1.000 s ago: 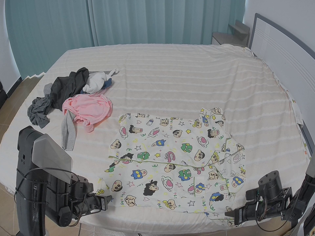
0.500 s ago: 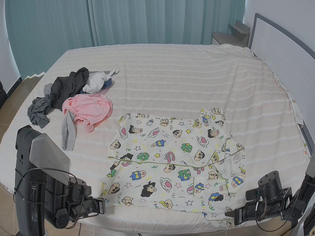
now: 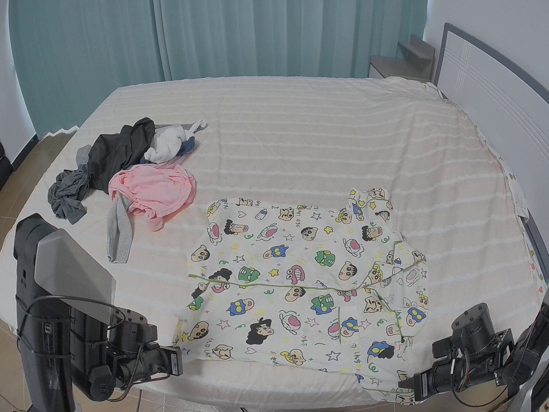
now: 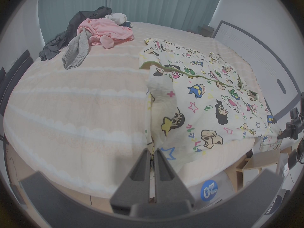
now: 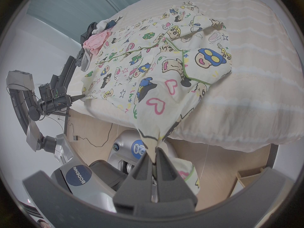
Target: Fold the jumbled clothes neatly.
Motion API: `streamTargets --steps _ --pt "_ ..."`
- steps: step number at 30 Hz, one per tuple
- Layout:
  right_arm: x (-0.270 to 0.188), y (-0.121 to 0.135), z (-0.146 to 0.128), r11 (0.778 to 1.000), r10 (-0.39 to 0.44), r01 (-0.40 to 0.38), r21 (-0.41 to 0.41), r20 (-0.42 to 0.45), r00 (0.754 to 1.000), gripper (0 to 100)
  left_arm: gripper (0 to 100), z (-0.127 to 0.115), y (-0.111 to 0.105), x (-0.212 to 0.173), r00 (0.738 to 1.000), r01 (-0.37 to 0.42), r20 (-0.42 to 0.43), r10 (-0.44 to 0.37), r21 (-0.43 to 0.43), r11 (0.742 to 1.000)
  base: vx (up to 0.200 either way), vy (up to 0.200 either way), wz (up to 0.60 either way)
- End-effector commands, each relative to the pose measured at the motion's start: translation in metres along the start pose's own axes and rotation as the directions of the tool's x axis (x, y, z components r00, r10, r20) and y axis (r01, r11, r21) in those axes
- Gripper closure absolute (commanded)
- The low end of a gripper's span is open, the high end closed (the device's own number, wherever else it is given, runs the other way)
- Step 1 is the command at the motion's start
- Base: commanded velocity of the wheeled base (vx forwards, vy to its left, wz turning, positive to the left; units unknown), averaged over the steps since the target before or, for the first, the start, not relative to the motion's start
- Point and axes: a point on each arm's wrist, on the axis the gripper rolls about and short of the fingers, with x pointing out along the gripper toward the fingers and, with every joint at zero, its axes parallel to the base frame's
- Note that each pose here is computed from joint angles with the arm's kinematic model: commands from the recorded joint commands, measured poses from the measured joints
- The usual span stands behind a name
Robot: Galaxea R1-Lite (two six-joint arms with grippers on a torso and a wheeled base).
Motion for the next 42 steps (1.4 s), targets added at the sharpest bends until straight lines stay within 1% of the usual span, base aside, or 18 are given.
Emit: streamTargets --steps 1,8,11,15,18,19,20,22,23,24,25,29,30,31,33,38,42 --pt "-0.009 0.001 -0.006 1.000 0.017 -0.017 -0.008 -0.012 1.000 100 100 -0.005 0.000 -0.011 0.998 -0.008 -0.069 0.009 0.010 1.000 0.000 0.000 0.00" --pt "-0.008 0.001 -0.010 1.000 0.009 -0.010 -0.014 -0.048 0.999 100 100 -0.007 0.000 -0.022 0.991 -0.018 -0.131 0.019 0.010 1.000 0.000 0.000 0.00" --pt "-0.008 0.001 -0.012 1.000 0.007 -0.008 -0.015 -0.066 0.998 100 100 -0.006 0.000 -0.024 0.991 -0.017 -0.131 0.018 0.009 1.000 0.000 0.000 0.00" --pt "-0.007 0.001 -0.011 1.000 0.011 -0.011 -0.013 -0.066 0.998 100 100 -0.005 -0.001 -0.024 0.992 -0.015 -0.126 0.016 0.011 1.000 0.000 0.000 0.00" --pt "-0.007 0.001 -0.009 0.999 0.035 -0.036 -0.008 -0.050 0.998 100 100 -0.001 -0.002 -0.024 0.996 0.013 -0.091 -0.013 0.003 1.000 0.000 0.000 0.00" --pt "-0.006 0.002 -0.003 0.998 0.057 -0.057 -0.002 -0.016 0.998 100 100 0.004 -0.003 -0.023 0.998 0.034 -0.052 -0.034 -0.007 0.999 0.000 0.000 0.00" --pt "-0.007 0.002 -0.002 0.998 0.062 -0.062 -0.001 -0.004 0.998 100 100 0.005 -0.004 -0.022 0.999 0.037 -0.039 -0.038 -0.014 0.999 0.000 0.000 0.00" --pt "-0.008 -0.002 0.008 0.997 0.074 -0.076 0.022 0.067 0.995 100 100 0.014 -0.006 -0.021 0.997 0.060 0.055 -0.057 -0.066 0.996 0.000 0.000 0.00" --pt "-0.008 -0.002 0.008 0.997 0.074 -0.076 0.022 0.067 0.995 100 100 0.014 -0.006 -0.021 0.997 0.060 0.055 -0.057 -0.066 0.996 0.000 0.000 0.00" --pt "-0.009 -0.004 0.015 0.996 0.077 -0.081 0.033 0.119 0.990 100 100 0.020 -0.007 -0.020 0.991 0.076 0.116 -0.065 -0.093 0.993 0.000 0.000 0.00" --pt "-0.010 -0.006 0.018 0.996 0.076 -0.082 0.038 0.147 0.986 100 100 0.022 -0.006 -0.018 0.988 0.076 0.140 -0.061 -0.102 0.992 0.000 0.000 0.00" --pt "-0.011 -0.011 0.036 0.995 0.066 -0.083 0.062 0.235 0.970 100 100 0.031 -0.008 -0.010 0.981 0.062 0.191 -0.038 -0.123 0.990 0.000 0.000 0.00" --pt "-0.011 -0.011 0.038 0.995 0.065 -0.083 0.064 0.242 0.968 100 100 0.032 -0.008 -0.009 0.980 0.063 0.196 -0.037 -0.127 0.990 0.000 0.000 0.00" --pt "-0.011 -0.013 0.045 0.994 0.058 -0.081 0.076 0.270 0.961 100 100 0.039 -0.010 -0.005 0.972 0.077 0.230 -0.041 -0.149 0.986 0.000 0.000 0.00" --pt "-0.011 -0.016 0.054 0.993 0.048 -0.079 0.093 0.299 0.953 100 100 0.046 -0.013 0.000 0.963 0.087 0.266 -0.040 -0.169 0.982 0.000 0.000 0.00" --pt "-0.007 -0.022 0.073 0.991 0.026 -0.070 0.118 0.347 0.938 100 100 0.058 -0.016 0.011 0.947 0.103 0.318 -0.043 -0.175 0.979 0.000 0.000 0.00" --pt "0.001 -0.028 0.084 0.989 0.008 -0.060 0.135 0.356 0.934 100 100 0.064 -0.017 0.022 0.939 0.110 0.341 -0.044 -0.176 0.978 0.000 0.000 0.00"
